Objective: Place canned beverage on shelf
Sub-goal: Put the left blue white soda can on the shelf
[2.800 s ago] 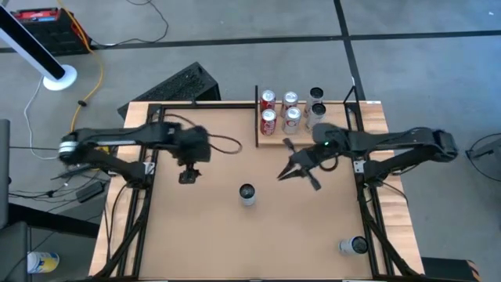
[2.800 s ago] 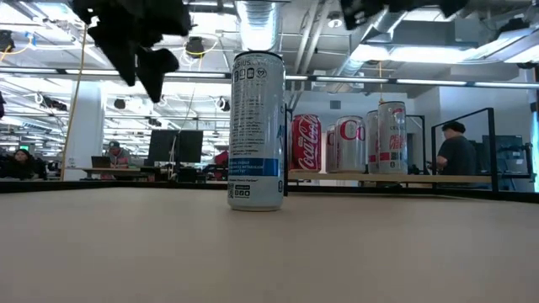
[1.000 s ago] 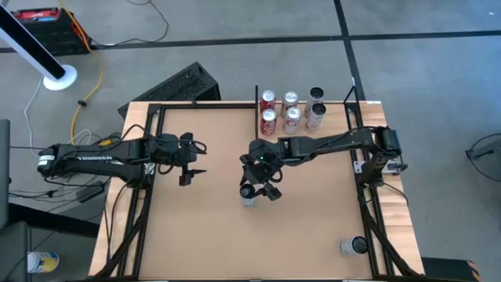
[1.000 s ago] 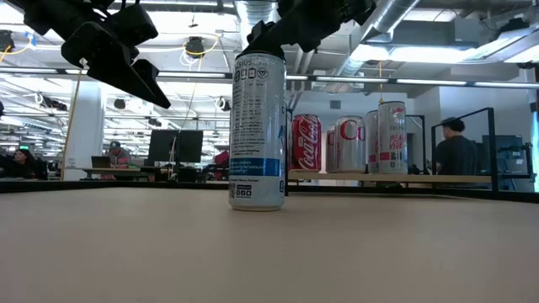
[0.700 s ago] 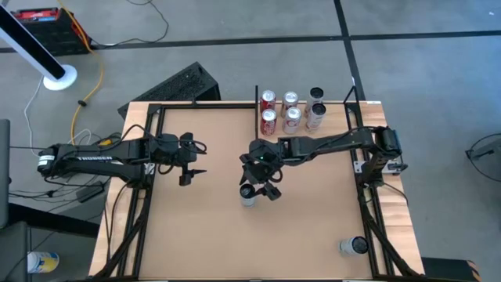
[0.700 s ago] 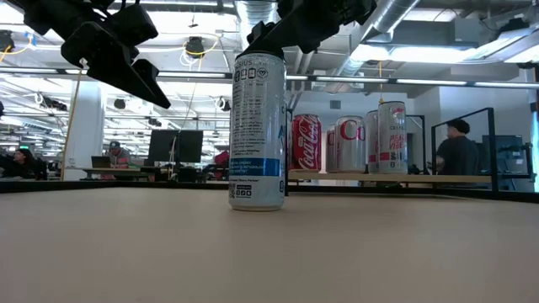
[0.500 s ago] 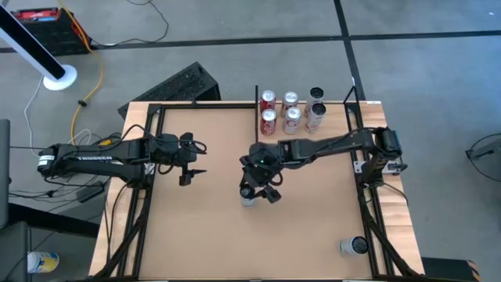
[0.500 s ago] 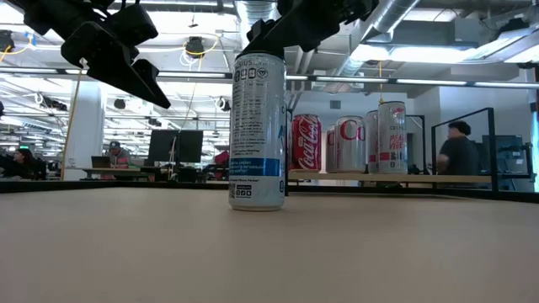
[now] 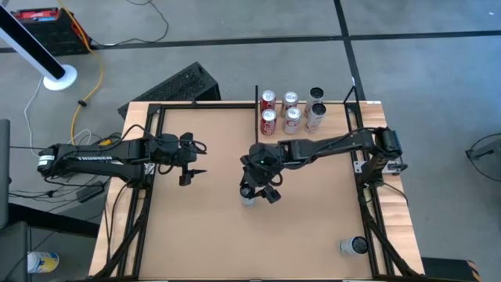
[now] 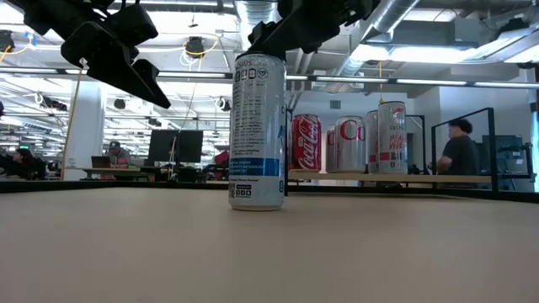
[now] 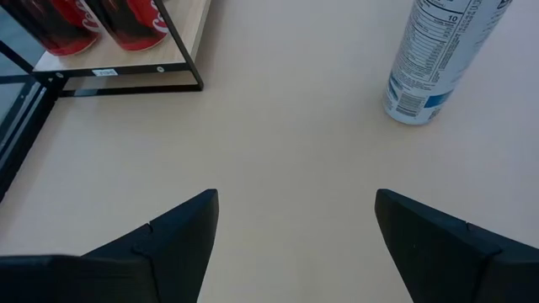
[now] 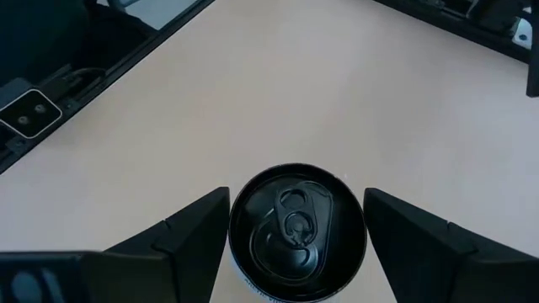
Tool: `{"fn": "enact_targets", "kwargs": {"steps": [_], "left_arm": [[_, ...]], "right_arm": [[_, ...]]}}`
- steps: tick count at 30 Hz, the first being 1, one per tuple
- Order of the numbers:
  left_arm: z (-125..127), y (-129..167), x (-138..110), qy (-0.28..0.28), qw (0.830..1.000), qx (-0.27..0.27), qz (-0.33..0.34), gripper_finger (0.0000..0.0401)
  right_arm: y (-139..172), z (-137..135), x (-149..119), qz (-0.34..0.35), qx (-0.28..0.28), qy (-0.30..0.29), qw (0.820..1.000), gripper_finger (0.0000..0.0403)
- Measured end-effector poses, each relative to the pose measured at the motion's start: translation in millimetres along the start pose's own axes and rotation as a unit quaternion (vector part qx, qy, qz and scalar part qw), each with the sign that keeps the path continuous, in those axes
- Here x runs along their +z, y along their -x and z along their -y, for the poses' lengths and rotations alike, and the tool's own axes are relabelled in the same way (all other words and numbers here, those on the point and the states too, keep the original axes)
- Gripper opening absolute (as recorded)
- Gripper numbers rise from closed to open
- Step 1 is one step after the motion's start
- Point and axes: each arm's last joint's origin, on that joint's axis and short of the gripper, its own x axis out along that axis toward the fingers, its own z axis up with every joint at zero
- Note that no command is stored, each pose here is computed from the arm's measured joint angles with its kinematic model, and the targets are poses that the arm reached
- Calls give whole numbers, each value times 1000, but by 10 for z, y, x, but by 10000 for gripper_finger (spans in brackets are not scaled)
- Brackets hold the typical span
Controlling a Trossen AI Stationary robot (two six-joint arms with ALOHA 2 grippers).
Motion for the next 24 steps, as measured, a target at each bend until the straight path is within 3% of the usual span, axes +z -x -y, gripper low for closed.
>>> {"fn": "enact_targets", "kwargs": {"steps": [10,19,24], "left_arm": [[6,0,0,4,1000,-11,1,304],[13,0,1,5,1000,-21,2,304],[12,0,1,5,1000,-21,2,304]], "right_arm": [[1,10,-12,-12,-21,-35,999,298],[5,25,-18,-16,-41,-117,992,297],[-4,20,-20,-28,-90,-169,981,297]]}}
